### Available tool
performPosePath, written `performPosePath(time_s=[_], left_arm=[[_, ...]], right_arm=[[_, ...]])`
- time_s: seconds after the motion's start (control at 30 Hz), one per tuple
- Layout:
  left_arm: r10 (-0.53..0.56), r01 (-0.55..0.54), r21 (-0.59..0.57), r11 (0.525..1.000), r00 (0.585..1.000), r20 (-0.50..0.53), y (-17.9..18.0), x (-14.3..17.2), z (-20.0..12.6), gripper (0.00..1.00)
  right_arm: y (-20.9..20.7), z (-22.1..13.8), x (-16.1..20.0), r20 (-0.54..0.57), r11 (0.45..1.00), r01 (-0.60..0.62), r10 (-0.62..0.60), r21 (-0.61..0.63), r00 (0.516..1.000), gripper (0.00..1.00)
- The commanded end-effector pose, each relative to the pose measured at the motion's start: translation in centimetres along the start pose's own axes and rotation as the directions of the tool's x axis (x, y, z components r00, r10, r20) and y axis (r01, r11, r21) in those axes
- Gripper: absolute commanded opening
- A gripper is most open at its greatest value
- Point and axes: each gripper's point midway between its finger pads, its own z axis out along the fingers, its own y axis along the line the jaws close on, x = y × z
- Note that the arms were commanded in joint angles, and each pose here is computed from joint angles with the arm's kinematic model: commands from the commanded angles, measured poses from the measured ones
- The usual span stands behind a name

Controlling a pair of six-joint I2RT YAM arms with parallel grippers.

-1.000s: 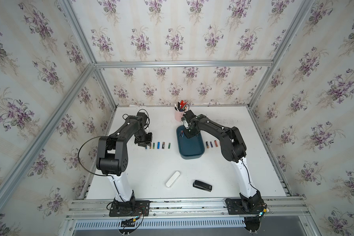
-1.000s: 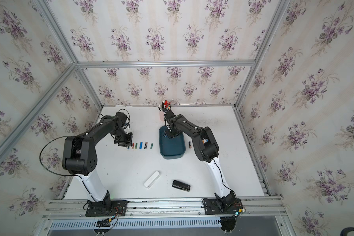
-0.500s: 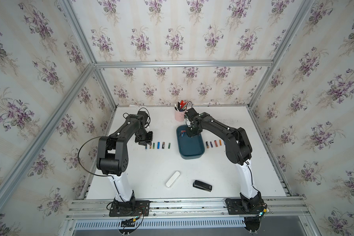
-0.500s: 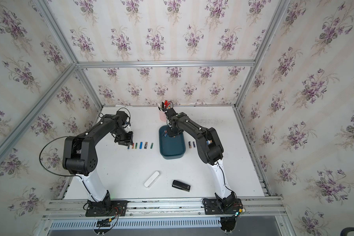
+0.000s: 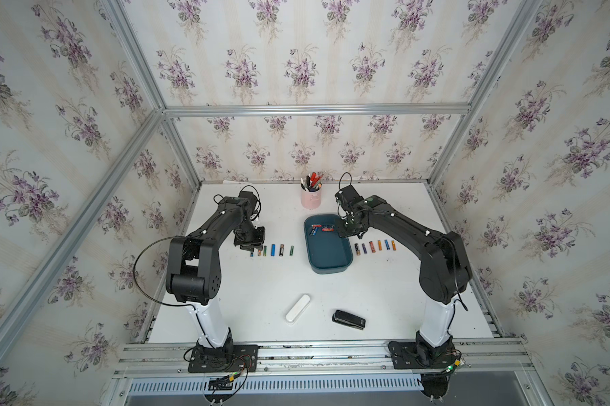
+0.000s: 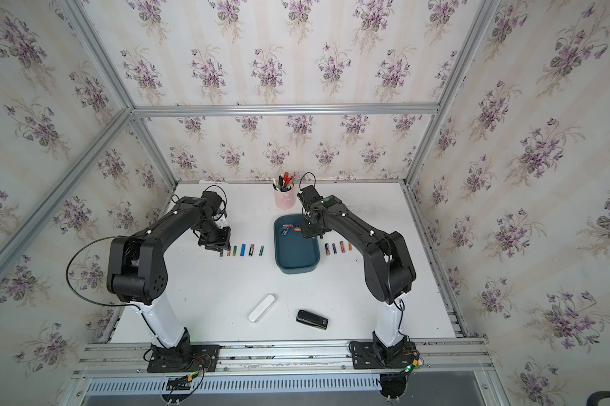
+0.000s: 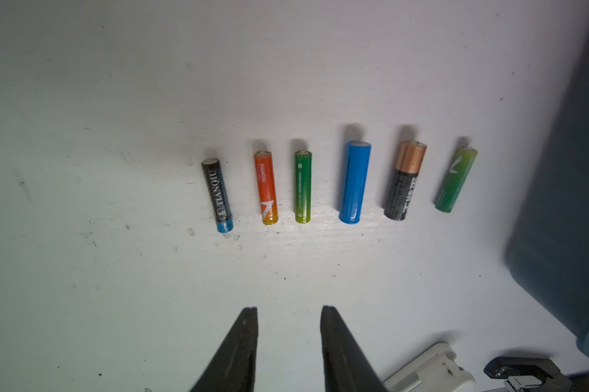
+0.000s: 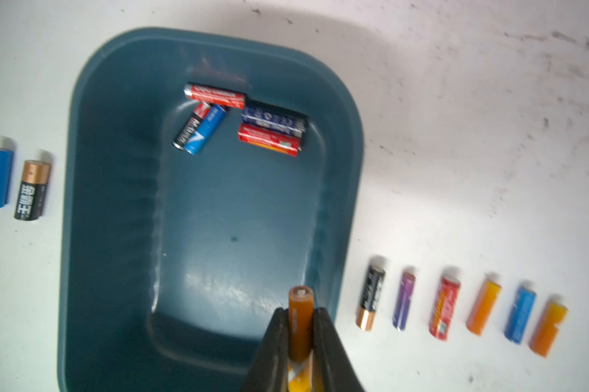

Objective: Take the batteries out of the storage box
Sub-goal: Place the battery at the center of the board.

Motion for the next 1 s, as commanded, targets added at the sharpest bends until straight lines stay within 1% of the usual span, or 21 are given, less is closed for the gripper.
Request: performPosePath(time_s=[0.0,0.07,0.17,0.3,0.43,0.6,0.97], left_arm=[[-0.001,0.001,-0.003,1.0,1.0,-0.005,0.0,0.4,-0.3,0.37],[0.004,-0.005,-0.002,1.0,1.0,-0.008,-0.1,0.6,-0.3,0.37],[0.007,-0.007,-0.002,1.0,1.0,-0.008,-0.4,0.7,-0.3,0.37],[0.011,-0.011,-0.005,1.0,1.0,-0.015,-0.6,0.9,0.0,0.37],[0.016,-0.017,-0.007,1.0,1.0,-0.021,-0.9,0.9,0.2,0.37],[0.017,-0.017,-0.01,1.0,1.0,-0.026,-1.0,1.0,0.4,0.37],[0.021,-0.021,-0.017,1.0,0.999,-0.034,-1.0,1.0,0.6,0.37]], right_arm=[[-2.0,-0.8,1.3,0.008,0.997,-0.07,0.07,0.027,0.998,0.18],[-3.1,-0.9,2.7,-0.001,0.994,-0.103,0.103,0.036,0.995,0.18],[-3.6,-0.3,5.0,-0.027,0.991,-0.131,0.132,0.041,0.991,0.18],[-4.0,1.3,7.9,-0.071,0.985,-0.168,0.17,0.04,0.983,0.18],[-3.8,3.0,9.6,-0.101,0.982,-0.19,0.191,0.026,0.976,0.18],[-3.5,4.6,11.0,-0.141,0.98,-0.196,0.196,0.013,0.97,0.18],[-3.6,6.2,12.4,-0.182,0.978,-0.207,0.208,0.023,0.961,0.18]])
